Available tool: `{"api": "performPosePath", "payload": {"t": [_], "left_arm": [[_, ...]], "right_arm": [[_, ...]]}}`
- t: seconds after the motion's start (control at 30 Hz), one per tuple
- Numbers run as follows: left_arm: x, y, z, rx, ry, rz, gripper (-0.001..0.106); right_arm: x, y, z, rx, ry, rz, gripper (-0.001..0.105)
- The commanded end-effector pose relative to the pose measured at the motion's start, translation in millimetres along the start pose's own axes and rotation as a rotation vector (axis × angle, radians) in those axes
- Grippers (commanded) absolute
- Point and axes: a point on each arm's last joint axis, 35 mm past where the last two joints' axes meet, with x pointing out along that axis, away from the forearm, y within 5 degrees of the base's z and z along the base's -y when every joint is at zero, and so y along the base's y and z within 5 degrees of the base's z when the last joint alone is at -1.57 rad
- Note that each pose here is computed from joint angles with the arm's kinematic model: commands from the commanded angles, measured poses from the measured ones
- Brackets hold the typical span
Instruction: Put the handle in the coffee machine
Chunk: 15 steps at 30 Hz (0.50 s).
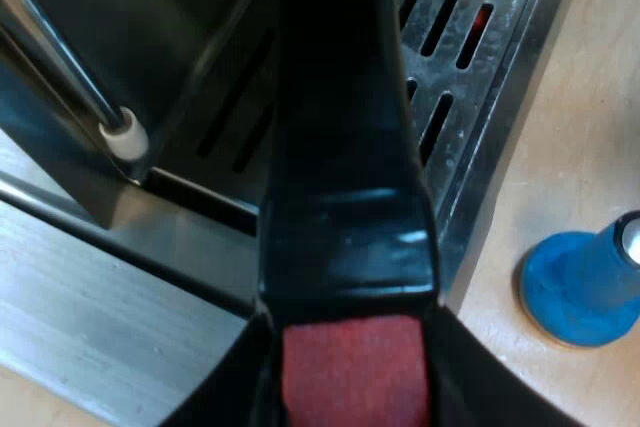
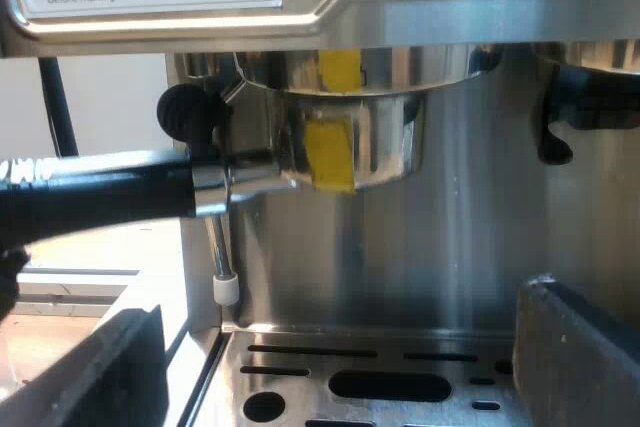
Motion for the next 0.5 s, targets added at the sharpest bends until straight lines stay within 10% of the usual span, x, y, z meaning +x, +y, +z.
{"api": "performPosePath", "payload": {"t": [0.03, 0.5], "left_arm": [[-4.4, -2.9, 8.1, 0.033, -0.056, -0.032, 0.000], [-12.9, -6.2, 16.2, 0.067, -0.078, -0.015, 0.000]], "right_arm": [[-0.3, -0.9, 3.5, -0.002, -0.007, 0.001, 0.072], [-0.3, -0.9, 3.5, -0.002, -0.007, 0.001, 0.072]]}}
